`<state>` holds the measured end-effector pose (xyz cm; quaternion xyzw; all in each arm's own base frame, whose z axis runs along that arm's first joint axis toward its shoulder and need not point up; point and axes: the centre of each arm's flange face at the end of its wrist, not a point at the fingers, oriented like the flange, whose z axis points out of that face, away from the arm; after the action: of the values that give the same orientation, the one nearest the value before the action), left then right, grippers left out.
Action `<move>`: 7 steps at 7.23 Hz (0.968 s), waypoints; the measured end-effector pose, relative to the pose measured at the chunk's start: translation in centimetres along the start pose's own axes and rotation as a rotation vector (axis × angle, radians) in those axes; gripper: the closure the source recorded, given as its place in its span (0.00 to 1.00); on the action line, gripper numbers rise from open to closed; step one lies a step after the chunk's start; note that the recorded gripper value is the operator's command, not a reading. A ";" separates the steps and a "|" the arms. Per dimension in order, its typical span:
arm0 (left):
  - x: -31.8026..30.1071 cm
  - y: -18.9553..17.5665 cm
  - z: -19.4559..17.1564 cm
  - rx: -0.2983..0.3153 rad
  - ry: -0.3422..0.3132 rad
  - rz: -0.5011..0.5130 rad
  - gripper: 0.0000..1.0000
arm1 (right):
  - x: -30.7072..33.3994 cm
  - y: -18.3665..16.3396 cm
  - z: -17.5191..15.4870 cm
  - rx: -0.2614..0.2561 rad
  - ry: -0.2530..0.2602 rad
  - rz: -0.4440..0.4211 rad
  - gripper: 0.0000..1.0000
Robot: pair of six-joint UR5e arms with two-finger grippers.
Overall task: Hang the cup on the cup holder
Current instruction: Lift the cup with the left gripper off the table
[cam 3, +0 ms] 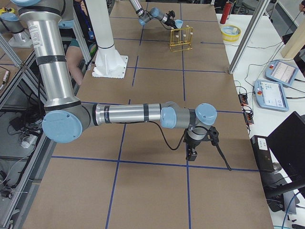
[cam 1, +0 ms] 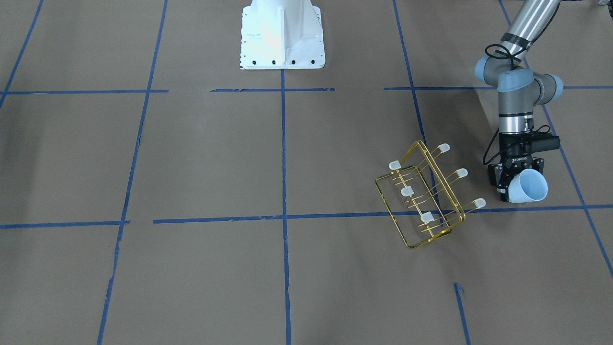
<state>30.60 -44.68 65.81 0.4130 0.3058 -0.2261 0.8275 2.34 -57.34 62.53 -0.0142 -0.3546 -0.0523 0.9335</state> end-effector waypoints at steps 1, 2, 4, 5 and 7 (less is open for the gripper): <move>0.2 -0.4 -0.1 0.006 0.005 -0.004 0.57 | 0.0 0.0 0.0 0.000 0.000 0.000 0.00; 0.9 -1.3 -0.7 0.017 0.021 -0.018 0.58 | 0.0 0.0 0.0 0.000 0.000 0.000 0.00; 2.6 -3.5 -2.8 0.040 0.071 -0.042 0.63 | 0.0 0.0 0.0 0.000 0.000 0.000 0.00; 3.1 -4.5 -4.3 0.052 0.094 -0.042 0.69 | 0.0 0.0 0.0 0.000 0.000 0.000 0.00; 3.8 -6.6 -7.6 0.078 0.138 0.029 0.81 | 0.0 0.0 0.0 0.000 0.000 0.000 0.00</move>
<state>26.72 -42.57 55.96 0.4640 0.3469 -0.1971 0.7908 2.34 -57.35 62.53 -0.0142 -0.3546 -0.0523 0.9335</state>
